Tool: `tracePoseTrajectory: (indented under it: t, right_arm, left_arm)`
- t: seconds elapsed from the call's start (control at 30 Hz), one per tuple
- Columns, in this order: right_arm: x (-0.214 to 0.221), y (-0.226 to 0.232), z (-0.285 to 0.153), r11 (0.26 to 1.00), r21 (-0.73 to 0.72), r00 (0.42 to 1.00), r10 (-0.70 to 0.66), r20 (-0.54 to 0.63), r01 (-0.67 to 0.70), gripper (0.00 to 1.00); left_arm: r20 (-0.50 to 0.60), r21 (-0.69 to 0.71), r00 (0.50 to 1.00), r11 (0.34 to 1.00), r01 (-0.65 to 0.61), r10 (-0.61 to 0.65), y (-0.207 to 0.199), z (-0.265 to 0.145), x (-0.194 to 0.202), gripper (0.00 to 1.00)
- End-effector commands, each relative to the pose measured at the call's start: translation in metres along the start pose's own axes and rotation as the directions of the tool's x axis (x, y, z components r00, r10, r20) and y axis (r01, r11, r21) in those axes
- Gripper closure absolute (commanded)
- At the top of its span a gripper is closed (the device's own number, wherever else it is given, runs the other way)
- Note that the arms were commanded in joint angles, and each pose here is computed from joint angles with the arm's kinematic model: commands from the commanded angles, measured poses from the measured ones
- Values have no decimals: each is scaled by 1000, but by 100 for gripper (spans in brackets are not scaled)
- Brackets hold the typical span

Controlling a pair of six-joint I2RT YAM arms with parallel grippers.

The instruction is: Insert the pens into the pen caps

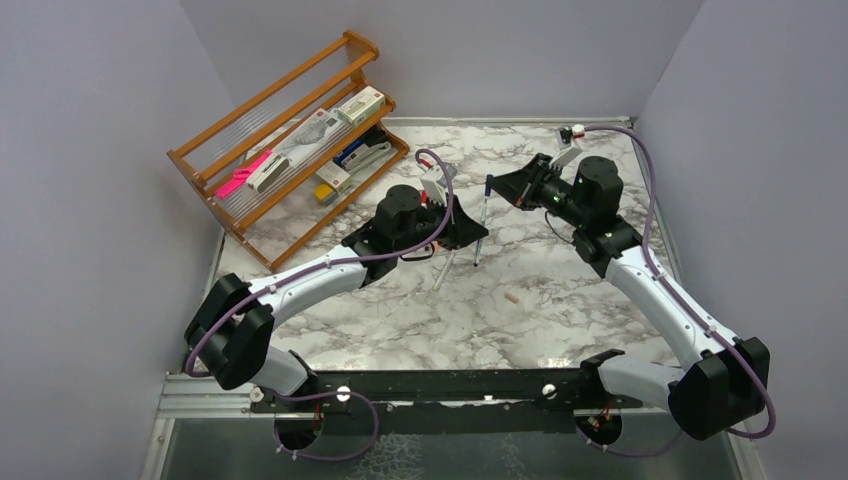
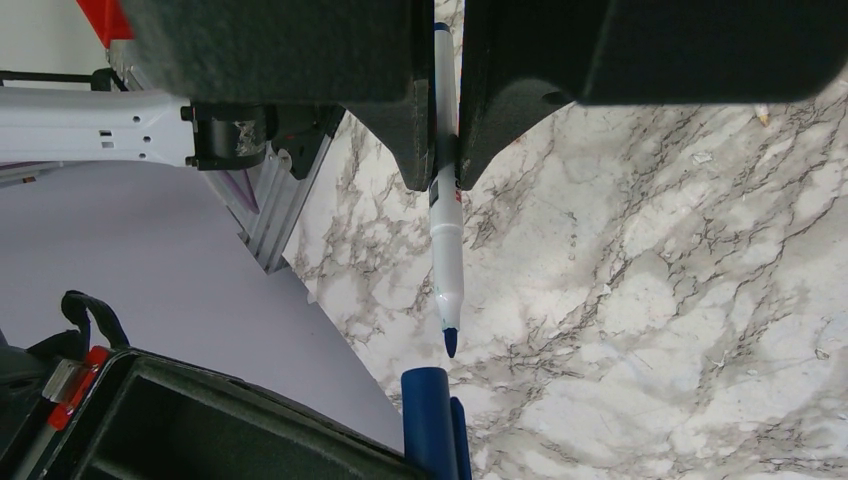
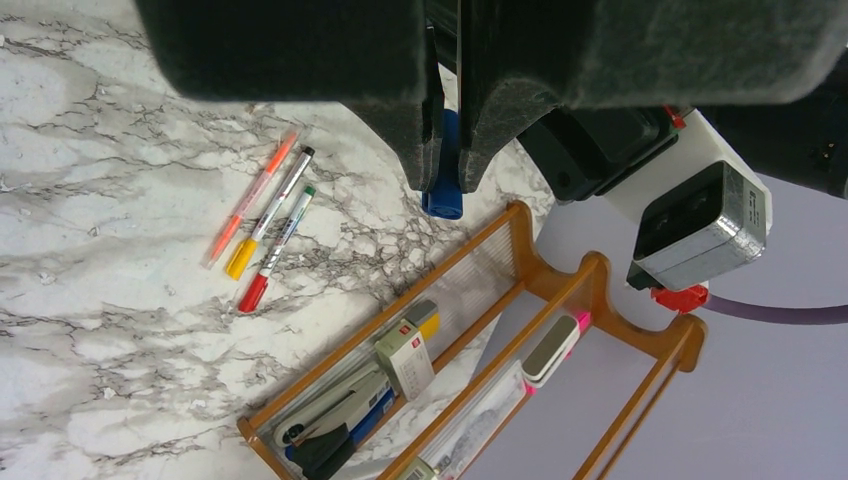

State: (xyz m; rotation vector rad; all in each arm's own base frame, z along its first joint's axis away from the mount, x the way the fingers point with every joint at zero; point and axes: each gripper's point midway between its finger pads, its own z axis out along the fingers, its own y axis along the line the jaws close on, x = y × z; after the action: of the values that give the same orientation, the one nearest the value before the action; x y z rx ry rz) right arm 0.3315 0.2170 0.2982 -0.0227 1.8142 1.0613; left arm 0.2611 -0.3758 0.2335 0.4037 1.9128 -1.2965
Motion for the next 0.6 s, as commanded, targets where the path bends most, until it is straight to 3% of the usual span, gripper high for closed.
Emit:
tracePoseTrajectory:
  t: [0.0,0.57]
  right_arm:
    - [4,-8,2,1000,22,1000,-16,1,16,99]
    - [15,-10,2,1000,5,1000,-8,-29,8,99]
  left_arm:
    - [50,36,998,999,-37,35,-15,1,-19,100]
    - [54,30,998,999,-44,43,-13,1,-19,100]
